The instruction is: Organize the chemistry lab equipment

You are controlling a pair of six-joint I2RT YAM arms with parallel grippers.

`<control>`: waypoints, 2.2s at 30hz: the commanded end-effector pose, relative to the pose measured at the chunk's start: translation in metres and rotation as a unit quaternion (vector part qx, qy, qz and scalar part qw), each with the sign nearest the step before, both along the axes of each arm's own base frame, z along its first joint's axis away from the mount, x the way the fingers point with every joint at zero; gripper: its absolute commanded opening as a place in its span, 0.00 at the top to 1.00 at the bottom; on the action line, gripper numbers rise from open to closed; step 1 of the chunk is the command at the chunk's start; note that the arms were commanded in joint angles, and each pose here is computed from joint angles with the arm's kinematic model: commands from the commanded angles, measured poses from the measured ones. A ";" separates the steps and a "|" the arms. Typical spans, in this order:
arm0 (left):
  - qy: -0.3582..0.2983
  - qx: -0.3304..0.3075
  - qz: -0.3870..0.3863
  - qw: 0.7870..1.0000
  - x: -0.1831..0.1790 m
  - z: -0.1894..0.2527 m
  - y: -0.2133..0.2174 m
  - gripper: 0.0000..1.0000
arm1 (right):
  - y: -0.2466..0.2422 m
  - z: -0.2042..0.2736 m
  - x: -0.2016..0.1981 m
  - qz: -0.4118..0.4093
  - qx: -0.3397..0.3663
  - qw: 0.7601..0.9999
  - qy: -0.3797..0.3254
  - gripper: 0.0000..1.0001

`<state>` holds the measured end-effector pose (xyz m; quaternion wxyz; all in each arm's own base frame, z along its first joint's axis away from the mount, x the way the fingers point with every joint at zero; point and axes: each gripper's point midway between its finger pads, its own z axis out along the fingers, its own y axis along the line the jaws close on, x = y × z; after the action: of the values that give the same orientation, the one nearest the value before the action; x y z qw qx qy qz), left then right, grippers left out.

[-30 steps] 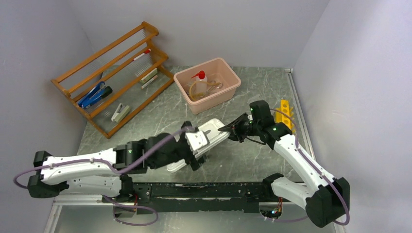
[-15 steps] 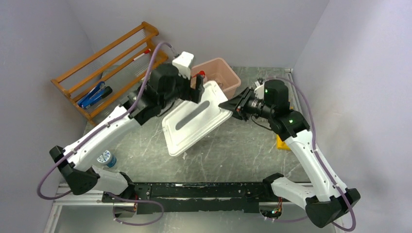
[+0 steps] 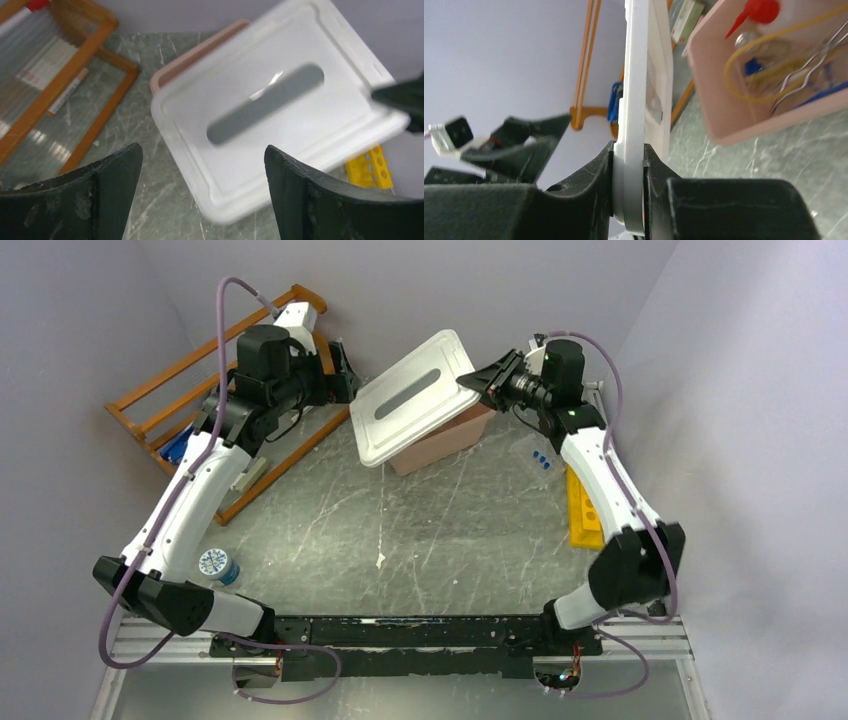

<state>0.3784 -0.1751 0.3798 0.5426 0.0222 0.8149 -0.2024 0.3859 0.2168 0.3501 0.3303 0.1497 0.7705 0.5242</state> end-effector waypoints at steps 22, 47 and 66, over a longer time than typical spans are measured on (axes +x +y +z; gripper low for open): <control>0.137 -0.066 -0.014 0.988 0.067 -0.155 -0.030 0.06 | -0.058 -0.087 0.105 0.086 0.118 0.988 0.051 1.00; 0.154 -0.063 -0.010 0.986 0.090 -0.214 -0.038 0.17 | -0.121 -0.151 0.151 -0.016 -0.055 0.996 0.071 0.33; 0.162 -0.034 -0.109 0.980 0.082 -0.213 -0.058 0.15 | -0.115 -0.170 0.157 -0.059 -0.380 0.923 0.026 0.25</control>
<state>0.4610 -0.2305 0.1608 0.3806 0.0283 0.8797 -0.2837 0.5432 0.1099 0.2037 0.3822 0.0880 0.8838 0.2550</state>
